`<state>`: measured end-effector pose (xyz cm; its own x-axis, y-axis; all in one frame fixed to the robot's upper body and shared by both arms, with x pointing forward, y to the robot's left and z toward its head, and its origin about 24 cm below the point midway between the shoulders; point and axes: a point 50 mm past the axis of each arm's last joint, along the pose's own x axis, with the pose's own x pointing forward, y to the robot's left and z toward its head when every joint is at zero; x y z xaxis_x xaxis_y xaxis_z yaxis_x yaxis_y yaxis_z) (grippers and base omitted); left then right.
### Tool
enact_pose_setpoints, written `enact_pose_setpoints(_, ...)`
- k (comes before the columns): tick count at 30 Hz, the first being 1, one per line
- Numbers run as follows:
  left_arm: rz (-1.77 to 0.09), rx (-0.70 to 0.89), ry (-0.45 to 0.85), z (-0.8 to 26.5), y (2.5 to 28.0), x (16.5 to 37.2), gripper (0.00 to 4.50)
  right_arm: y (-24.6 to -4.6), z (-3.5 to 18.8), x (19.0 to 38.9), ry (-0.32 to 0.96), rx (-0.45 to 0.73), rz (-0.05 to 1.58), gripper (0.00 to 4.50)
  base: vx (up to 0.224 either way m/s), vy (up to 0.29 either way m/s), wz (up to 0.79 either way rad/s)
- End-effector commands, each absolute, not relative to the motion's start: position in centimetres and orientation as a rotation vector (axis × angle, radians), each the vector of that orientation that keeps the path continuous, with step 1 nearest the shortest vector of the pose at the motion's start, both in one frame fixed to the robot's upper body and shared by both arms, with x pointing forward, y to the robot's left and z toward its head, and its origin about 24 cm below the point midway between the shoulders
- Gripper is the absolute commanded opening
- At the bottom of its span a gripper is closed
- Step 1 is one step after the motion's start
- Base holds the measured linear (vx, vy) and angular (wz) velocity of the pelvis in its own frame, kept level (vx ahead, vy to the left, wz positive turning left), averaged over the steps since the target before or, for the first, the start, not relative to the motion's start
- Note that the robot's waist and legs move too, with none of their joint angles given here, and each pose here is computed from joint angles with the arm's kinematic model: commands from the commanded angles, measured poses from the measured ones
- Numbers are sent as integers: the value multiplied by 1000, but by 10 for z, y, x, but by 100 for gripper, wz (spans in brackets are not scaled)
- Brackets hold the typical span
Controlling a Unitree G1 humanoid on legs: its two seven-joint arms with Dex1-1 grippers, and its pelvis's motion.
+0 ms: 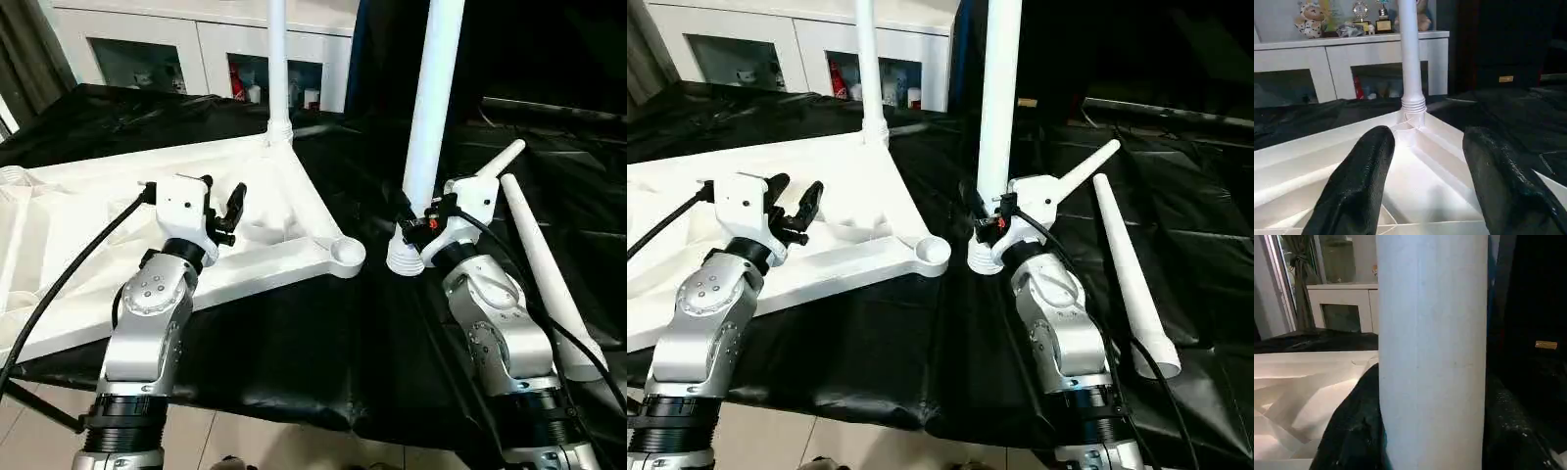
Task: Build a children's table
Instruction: Pick table leg
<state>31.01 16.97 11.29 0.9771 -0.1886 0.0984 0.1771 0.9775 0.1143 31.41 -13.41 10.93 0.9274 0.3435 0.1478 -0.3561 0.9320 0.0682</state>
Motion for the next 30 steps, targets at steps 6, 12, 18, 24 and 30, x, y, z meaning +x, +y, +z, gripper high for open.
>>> enact_pose_setpoints(6, -183, 108, -119, 116, 169, 309, 270, -135, 114, 315, -151, 87, 359, 184, 0, 0, 0)
enact_pose_setpoints(12, -183, 108, -119, 116, 169, 309, 270, -135, 114, 315, -151, 87, 359, 184, 0, 0, 0)
enact_pose_setpoints(18, -183, 108, -119, 116, 169, 309, 270, -135, 114, 315, -151, 87, 359, 184, 0, 0, 0)
enact_pose_setpoints(24, -183, 108, -119, 116, 169, 309, 270, -135, 114, 315, -151, 87, 359, 184, 0, 0, 0)
enact_pose_setpoints(30, -183, 108, -119, 116, 169, 309, 270, -135, 114, 315, -151, 87, 359, 184, 0, 0, 0)
